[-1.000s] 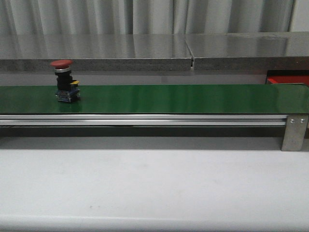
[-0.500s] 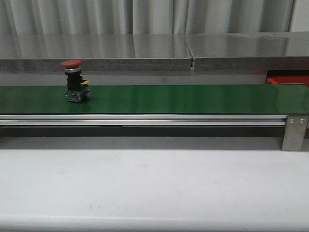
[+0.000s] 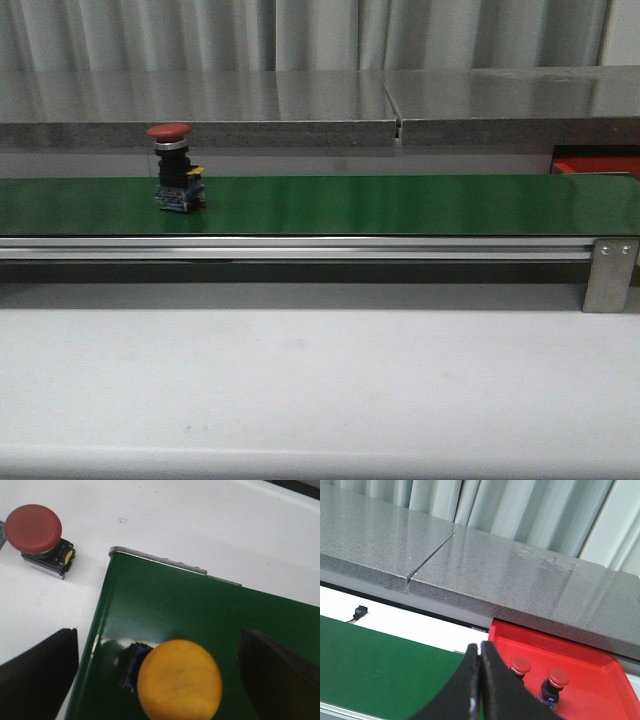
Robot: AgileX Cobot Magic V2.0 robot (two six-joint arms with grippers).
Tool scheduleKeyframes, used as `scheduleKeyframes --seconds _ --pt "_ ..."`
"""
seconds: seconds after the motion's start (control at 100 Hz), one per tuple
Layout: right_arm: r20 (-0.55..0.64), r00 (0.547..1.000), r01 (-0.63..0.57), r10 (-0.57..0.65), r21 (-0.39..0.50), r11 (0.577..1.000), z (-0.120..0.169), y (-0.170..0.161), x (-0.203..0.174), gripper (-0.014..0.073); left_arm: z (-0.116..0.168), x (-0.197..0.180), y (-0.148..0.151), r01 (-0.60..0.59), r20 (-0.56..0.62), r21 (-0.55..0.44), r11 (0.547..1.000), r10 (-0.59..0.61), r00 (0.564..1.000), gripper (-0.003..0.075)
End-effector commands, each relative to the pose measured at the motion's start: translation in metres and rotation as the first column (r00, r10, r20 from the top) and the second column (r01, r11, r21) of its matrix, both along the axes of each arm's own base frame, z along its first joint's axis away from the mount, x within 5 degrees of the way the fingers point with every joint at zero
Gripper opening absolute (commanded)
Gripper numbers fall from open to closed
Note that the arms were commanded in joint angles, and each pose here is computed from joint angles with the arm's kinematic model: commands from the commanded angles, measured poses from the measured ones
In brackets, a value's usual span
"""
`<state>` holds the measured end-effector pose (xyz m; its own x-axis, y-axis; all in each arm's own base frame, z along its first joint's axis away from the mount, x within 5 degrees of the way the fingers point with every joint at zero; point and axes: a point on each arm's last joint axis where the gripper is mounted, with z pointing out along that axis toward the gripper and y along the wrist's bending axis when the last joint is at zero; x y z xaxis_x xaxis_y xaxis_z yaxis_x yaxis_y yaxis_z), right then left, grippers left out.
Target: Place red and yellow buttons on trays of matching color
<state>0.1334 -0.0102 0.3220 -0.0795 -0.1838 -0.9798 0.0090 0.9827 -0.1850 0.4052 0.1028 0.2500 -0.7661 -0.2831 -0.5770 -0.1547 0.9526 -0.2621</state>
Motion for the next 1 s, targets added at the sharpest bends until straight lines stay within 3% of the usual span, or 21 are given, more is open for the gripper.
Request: scheduleKeyframes --seconds 0.0,0.33,0.49,0.89,0.99 --pt "0.034 0.999 0.011 -0.011 0.000 1.000 0.010 -0.001 -0.001 -0.0068 0.045 -0.005 -0.005 -0.027 0.153 0.015 1.000 0.024 0.988 0.0641" --pt "0.034 0.999 0.011 -0.011 0.000 1.000 0.010 -0.001 -0.001 -0.0068 0.121 -0.038 -0.040 0.036 0.353 0.077 0.996 -0.061 0.934 0.0641" --pt "0.034 0.999 0.011 -0.011 0.000 1.000 0.010 -0.001 -0.001 -0.0068 0.143 -0.072 -0.064 0.054 0.429 0.102 0.993 -0.093 0.899 0.0641" --pt "0.034 0.999 0.011 -0.011 0.000 1.000 0.010 -0.001 -0.001 -0.0068 0.117 -0.197 -0.094 0.028 0.512 0.135 0.990 -0.094 0.854 0.0636" --pt "0.034 0.999 0.011 -0.011 0.000 1.000 0.010 -0.001 -0.001 -0.0068 0.106 -0.224 -0.098 0.029 0.519 0.136 0.990 -0.096 0.849 0.0580"
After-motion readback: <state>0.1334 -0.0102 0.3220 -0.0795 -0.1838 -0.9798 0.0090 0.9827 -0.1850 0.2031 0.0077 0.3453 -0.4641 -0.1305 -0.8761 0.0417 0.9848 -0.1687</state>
